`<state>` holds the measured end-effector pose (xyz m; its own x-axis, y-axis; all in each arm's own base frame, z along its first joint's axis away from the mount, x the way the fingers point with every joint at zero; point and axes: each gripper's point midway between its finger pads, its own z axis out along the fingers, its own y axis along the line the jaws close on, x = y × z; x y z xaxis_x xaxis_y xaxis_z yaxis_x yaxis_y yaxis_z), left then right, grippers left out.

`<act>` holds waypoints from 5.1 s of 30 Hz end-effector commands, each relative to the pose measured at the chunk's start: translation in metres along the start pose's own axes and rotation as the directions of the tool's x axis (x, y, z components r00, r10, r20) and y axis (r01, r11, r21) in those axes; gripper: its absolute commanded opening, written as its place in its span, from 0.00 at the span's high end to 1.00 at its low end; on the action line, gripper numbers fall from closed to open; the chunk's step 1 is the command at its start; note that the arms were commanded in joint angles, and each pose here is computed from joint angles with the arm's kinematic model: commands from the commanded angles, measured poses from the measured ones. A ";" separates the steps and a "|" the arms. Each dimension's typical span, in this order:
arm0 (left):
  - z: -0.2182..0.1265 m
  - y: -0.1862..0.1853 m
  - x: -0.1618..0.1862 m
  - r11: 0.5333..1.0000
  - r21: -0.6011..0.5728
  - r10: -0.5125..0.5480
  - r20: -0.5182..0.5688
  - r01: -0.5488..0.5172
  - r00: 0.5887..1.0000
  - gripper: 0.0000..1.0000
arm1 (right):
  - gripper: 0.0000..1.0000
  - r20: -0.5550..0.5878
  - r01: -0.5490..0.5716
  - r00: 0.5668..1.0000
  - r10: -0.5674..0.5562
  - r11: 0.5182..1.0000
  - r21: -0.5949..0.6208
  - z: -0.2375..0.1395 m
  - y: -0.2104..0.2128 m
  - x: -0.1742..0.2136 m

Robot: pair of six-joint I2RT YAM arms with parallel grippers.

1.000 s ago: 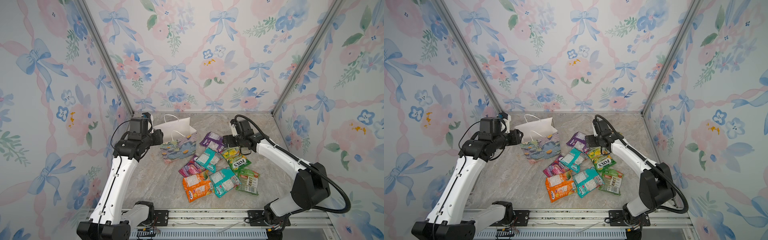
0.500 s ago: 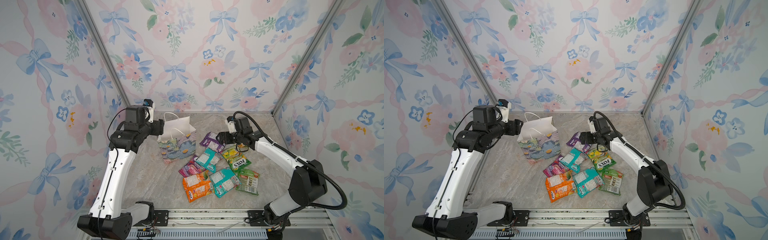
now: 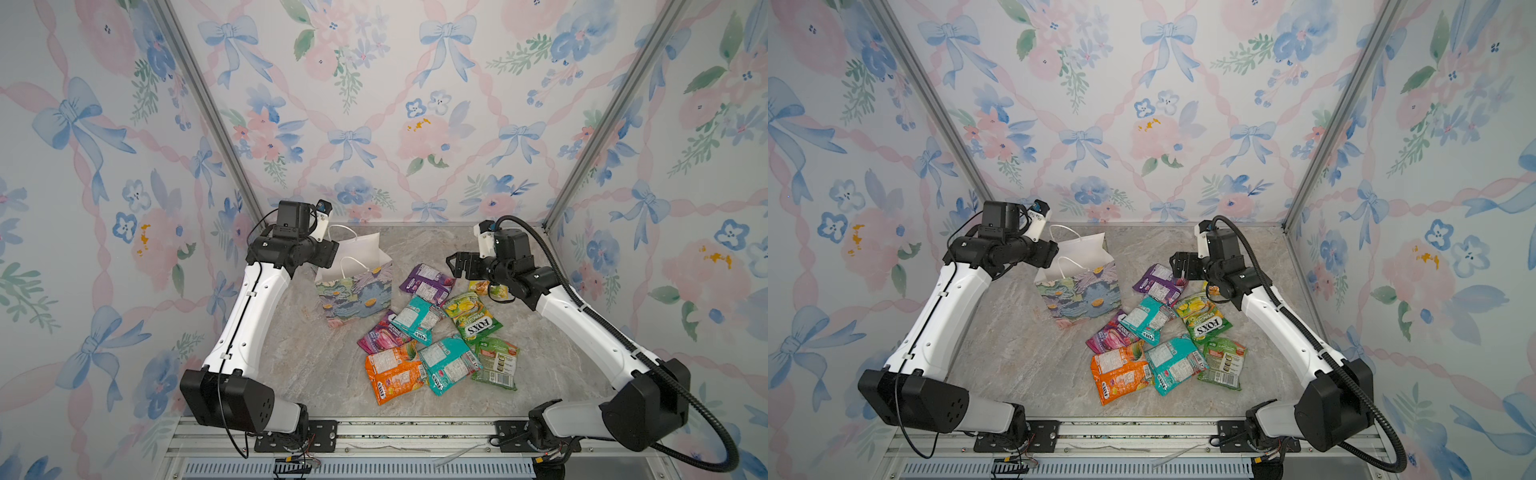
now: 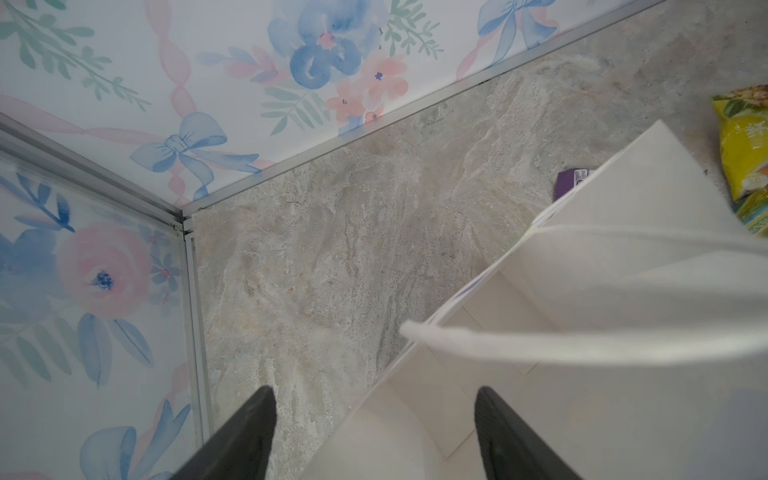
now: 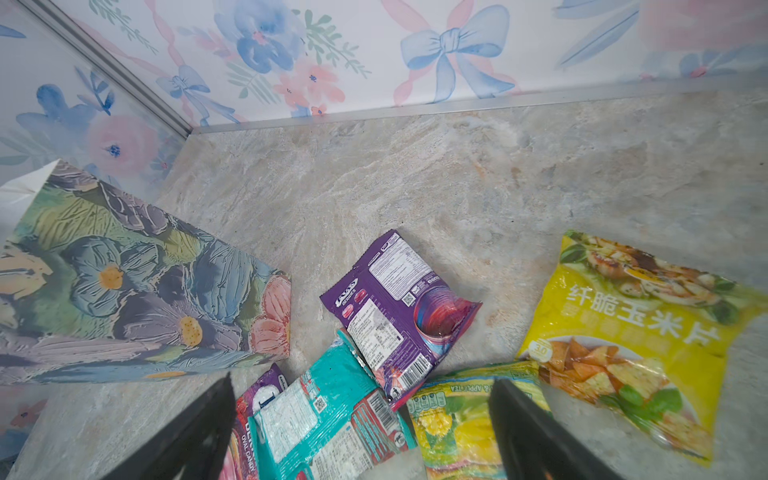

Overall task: Place the snacks into the paper bag
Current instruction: 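Grasp the paper bag's top edge with the left gripper and lift it, then stand the paper bag upright with the left gripper, opening faces up, then lower the right gripper onto the teal snack packet and grasp it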

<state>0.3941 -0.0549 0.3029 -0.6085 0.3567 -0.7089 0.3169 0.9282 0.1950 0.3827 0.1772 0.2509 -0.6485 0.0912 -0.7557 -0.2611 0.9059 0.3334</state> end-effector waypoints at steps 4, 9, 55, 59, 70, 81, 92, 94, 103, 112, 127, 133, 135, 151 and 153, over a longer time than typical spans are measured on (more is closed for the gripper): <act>0.002 -0.003 -0.010 0.997 0.024 0.070 0.016 -0.070 0.997 0.22 | 0.03 0.004 -0.037 0.999 0.036 0.999 0.010 0.003 -0.004 0.002; 0.014 -0.011 -0.004 0.994 0.071 0.083 -0.008 -0.082 0.997 0.21 | 0.03 -0.011 -0.032 0.999 0.032 0.999 0.001 0.007 -0.001 0.004; 0.011 -0.011 0.036 0.997 0.010 -0.073 -0.102 0.075 0.992 0.95 | 0.03 -0.052 -0.003 0.999 0.002 1.000 -0.007 0.026 0.002 0.010; 0.017 -0.007 0.040 0.994 -0.019 -0.105 -0.126 0.103 0.986 0.48 | 0.03 -0.056 -0.006 0.998 0.005 1.000 -0.009 0.027 0.004 0.009; 0.023 0.033 0.014 0.972 -0.154 -0.193 -0.089 0.178 0.977 0.38 | 0.03 -0.049 -0.011 0.999 0.012 1.000 0.017 0.018 0.001 0.015; 0.017 0.040 -0.005 0.962 -0.077 -0.264 -0.027 0.261 0.964 0.39 | 0.03 -0.052 0.002 0.999 0.000 1.000 0.026 0.020 -0.001 0.014; 0.028 0.065 0.008 0.946 -0.159 -0.297 -0.062 0.284 0.953 0.40 | 0.03 -0.055 0.019 0.998 -0.016 0.999 0.047 0.015 -0.005 0.016; 0.028 0.072 0.012 0.940 -0.189 -0.301 -0.069 0.284 0.951 0.40 | 0.03 -0.054 0.019 0.998 -0.017 0.999 0.049 0.014 -0.006 0.016; 0.028 0.080 0.020 0.929 -0.228 -0.317 -0.089 0.290 0.944 0.41 | 0.02 -0.057 0.013 0.998 -0.011 0.999 0.040 0.017 -0.004 0.016; 0.042 0.079 0.028 0.933 -0.203 -0.325 -0.123 0.297 0.938 0.54 | 0.02 -0.058 0.008 0.998 -0.006 0.999 0.035 0.018 -0.003 0.016; 0.058 0.062 0.027 0.937 -0.087 -0.347 -0.146 0.338 0.926 0.92 | 0.02 -0.178 -0.071 0.981 0.073 0.997 0.014 0.029 0.004 0.065; 0.053 0.046 0.019 0.935 0.011 -0.349 -0.128 0.353 0.928 1.00 | 0.07 -0.291 -0.110 0.950 0.114 0.993 0.030 0.036 0.011 0.115; 0.051 0.039 0.013 0.931 0.059 -0.352 -0.117 0.360 0.929 1.00 | 0.10 -0.328 -0.132 0.934 0.142 0.990 0.054 0.038 0.010 0.132; 0.040 0.002 -0.005 0.870 0.291 -0.383 -0.110 0.398 0.917 1.00 | 0.26 -0.368 -0.331 0.863 0.346 0.938 0.107 0.053 0.016 0.197; 0.041 -0.002 -0.005 0.863 0.309 -0.382 -0.116 0.399 0.917 1.00 | 0.27 -0.365 -0.348 0.857 0.364 0.931 0.111 0.058 0.015 0.200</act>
<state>0.4343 -0.0543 0.2705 -0.7589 0.0034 -0.6512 0.2345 0.9343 -0.2685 0.2885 0.2266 0.0795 -0.9168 0.2097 -0.3399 0.0232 0.8776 0.4789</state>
